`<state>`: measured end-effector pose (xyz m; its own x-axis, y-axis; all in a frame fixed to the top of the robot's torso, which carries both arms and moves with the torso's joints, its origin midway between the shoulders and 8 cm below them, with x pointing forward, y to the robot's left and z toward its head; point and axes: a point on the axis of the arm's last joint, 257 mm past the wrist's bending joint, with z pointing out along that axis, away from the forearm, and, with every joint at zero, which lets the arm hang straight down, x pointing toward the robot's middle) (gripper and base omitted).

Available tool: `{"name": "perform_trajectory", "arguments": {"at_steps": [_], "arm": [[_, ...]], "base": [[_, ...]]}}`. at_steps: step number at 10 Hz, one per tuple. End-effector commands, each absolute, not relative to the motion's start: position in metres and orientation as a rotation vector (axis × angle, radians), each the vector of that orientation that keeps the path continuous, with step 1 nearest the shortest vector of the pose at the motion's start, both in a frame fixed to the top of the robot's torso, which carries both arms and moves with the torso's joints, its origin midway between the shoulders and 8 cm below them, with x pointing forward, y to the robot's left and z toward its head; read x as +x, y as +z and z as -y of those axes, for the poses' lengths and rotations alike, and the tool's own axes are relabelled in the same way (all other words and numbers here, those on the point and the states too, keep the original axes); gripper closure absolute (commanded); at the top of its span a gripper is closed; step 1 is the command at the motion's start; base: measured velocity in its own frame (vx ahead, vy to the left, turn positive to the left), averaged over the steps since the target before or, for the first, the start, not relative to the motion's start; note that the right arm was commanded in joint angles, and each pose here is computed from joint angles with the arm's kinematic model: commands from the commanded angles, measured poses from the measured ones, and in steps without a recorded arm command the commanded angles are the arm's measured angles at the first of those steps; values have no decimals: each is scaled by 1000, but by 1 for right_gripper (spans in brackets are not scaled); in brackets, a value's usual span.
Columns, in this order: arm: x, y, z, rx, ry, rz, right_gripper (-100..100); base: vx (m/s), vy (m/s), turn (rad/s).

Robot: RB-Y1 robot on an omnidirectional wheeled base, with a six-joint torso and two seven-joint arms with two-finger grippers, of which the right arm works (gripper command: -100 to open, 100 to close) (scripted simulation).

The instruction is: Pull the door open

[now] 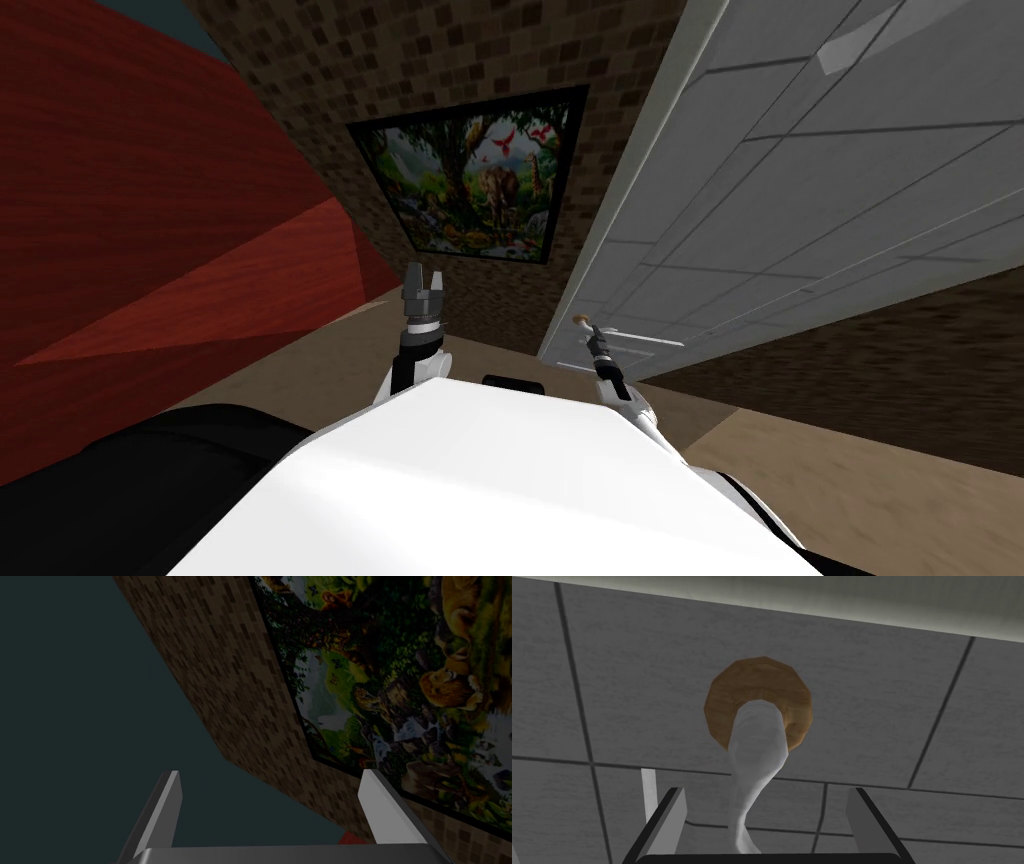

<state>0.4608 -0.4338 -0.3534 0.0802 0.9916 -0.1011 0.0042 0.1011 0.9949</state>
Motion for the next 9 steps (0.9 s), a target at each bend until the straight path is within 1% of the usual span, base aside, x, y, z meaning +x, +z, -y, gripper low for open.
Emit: {"name": "perform_trajectory", "arguments": {"at_steps": [1,2,3,4,9], "arm": [[461,-354,442,1181,1063,-1184,-100],[460,-355,451,1196,1043,-1165,-100],[461,-354,446,1187,1055,-1174,-100],[461,-354,446,1187,1055,-1174,100],[461,-354,446,1187,1055,-1174,100]], "base": [[85,-43,70],[103,-46,198],[51,-27,51],[-7,3,-45],[-8,2,-3]]}}
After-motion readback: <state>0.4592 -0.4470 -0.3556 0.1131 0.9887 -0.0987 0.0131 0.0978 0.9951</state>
